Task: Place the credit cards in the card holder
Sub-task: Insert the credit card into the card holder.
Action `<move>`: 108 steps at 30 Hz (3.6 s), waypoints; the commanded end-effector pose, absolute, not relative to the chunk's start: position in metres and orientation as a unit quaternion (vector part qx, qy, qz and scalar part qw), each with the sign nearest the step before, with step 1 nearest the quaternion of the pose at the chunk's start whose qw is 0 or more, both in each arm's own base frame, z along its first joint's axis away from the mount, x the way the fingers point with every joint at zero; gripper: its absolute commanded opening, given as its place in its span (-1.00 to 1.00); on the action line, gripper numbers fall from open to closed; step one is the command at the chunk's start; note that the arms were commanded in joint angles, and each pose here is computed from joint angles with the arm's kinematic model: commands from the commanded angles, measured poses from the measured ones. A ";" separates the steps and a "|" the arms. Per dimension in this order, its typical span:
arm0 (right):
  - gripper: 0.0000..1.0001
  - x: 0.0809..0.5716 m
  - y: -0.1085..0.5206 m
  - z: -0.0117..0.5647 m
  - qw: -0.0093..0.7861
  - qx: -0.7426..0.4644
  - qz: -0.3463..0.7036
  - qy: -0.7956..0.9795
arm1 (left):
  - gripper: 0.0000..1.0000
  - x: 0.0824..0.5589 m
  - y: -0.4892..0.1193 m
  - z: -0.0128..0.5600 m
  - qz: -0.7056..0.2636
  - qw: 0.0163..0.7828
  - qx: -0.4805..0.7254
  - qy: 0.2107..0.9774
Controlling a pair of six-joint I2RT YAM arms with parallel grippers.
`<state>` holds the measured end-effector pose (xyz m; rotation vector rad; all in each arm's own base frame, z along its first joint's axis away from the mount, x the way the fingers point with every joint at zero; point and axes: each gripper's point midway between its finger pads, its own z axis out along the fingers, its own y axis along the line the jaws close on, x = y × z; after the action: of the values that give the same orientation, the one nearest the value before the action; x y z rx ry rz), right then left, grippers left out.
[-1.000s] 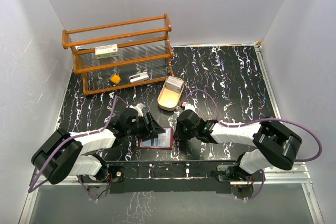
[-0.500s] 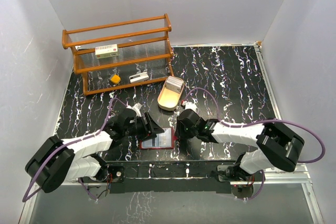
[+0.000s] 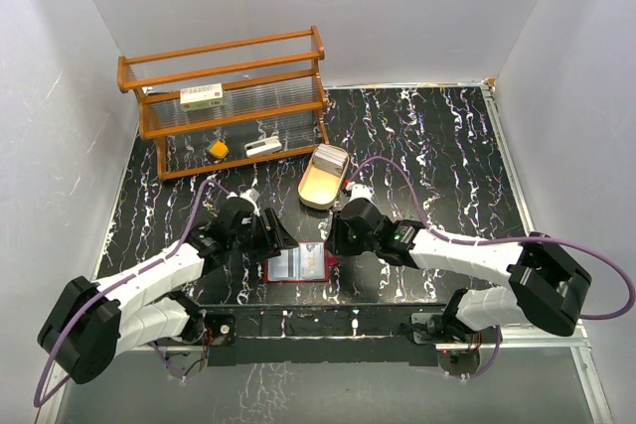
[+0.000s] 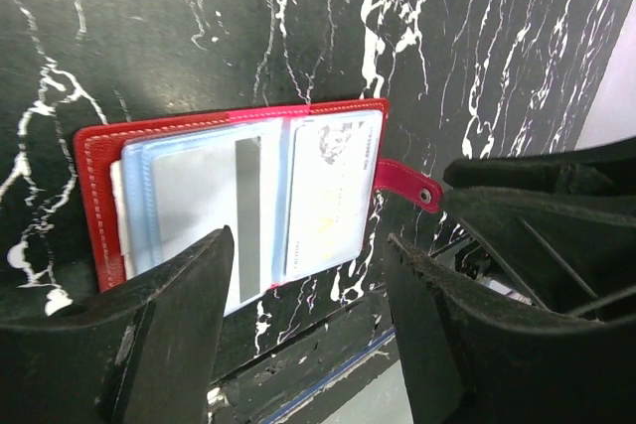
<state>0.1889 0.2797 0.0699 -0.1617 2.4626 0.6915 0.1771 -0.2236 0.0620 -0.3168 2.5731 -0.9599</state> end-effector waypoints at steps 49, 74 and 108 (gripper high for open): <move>-0.98 0.183 0.364 0.005 0.181 -0.093 0.248 0.947 | 0.25 0.182 -0.193 0.056 -0.414 0.155 -0.158 0.883; -1.00 0.182 0.362 -0.007 0.181 -0.110 0.207 0.955 | 0.26 0.183 -0.185 0.052 -0.388 0.166 -0.158 0.893; -0.79 0.195 0.388 0.032 0.204 -0.099 0.240 0.944 | 0.27 0.180 -0.178 0.054 -0.378 0.180 -0.170 0.892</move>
<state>0.1851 0.3842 0.0311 -0.2797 2.6508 0.7179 0.1826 -0.1766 0.0532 -0.4858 2.5242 -1.0378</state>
